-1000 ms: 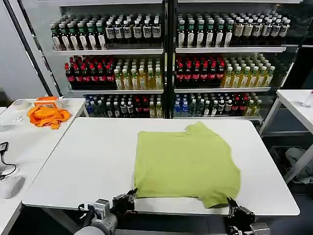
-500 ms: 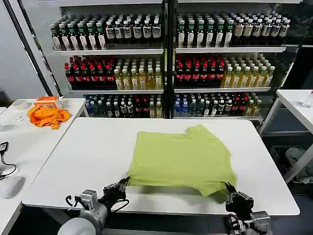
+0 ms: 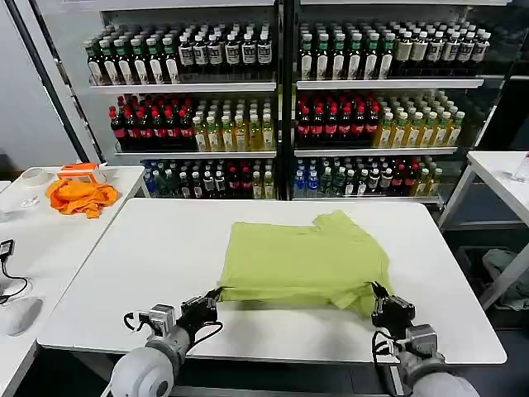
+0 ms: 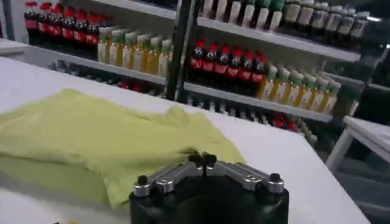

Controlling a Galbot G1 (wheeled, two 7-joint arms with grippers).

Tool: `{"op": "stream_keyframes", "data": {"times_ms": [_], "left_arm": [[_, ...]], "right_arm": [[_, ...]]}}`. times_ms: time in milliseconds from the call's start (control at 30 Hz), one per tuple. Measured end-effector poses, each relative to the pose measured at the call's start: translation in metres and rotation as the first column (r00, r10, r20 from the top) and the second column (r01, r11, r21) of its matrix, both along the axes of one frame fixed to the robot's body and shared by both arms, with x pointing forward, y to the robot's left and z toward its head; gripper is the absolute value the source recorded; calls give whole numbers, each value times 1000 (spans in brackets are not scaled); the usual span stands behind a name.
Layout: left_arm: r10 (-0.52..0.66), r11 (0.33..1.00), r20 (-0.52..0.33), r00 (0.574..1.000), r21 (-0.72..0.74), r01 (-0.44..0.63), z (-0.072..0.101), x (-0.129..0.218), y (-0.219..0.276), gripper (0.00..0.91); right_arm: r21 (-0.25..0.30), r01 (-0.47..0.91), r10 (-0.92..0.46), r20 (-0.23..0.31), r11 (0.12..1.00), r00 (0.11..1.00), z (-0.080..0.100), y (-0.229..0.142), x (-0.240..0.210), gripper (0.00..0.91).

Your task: Fold and organize the clothes.

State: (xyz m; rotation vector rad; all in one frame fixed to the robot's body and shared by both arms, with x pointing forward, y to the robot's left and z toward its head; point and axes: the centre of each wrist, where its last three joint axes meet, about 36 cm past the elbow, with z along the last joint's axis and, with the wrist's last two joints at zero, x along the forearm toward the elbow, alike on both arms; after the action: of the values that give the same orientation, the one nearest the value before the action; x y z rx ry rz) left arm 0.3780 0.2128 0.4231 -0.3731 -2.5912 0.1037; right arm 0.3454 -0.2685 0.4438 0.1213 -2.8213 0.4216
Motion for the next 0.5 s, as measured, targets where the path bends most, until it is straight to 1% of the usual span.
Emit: {"op": "stream_keyframes", "data": {"times_ms": [67, 200, 233, 267, 300, 333, 367, 400, 500], "left_arm": [[-3, 1000, -4, 1000, 3, 3, -3, 3, -2, 10], [-6, 1000, -11, 1000, 9, 7, -8, 8, -6, 20], [-7, 1000, -12, 1000, 9, 7, -10, 9, -7, 91], [-7, 1000, -13, 1000, 10, 8, -11, 11, -7, 191], [-7, 1000, -13, 1000, 11, 8, -12, 12, -8, 494], [-7, 1000, -12, 1000, 11, 7, -13, 13, -9, 746], [-6, 1000, -13, 1000, 12, 6, -14, 14, -9, 856], [-5, 1000, -14, 1000, 13, 6, -15, 15, -10, 907], [-1, 1000, -16, 1000, 15, 1, -18, 17, -13, 907]], "right_arm": [[-10, -2, 2, 7, 1000, 1000, -3, 0, 4, 0], [-28, -8, 8, 12, 1000, 1000, -10, 1, 11, 0], [-32, -8, 9, 11, 999, 1000, -12, 1, 12, 0], [-37, -8, 8, 11, 999, 1000, -14, 2, 13, 0], [-42, -7, 7, 10, 999, 1000, -16, 2, 14, 0], [-47, -6, 6, 8, 999, 1000, -18, 2, 15, 333], [-52, -5, 5, 6, 999, 1000, -20, 2, 15, 544], [-58, -4, 4, 3, 998, 1000, -22, 2, 16, 907], [-72, 2, -2, -3, 997, 1000, -28, 2, 19, 907]]}}
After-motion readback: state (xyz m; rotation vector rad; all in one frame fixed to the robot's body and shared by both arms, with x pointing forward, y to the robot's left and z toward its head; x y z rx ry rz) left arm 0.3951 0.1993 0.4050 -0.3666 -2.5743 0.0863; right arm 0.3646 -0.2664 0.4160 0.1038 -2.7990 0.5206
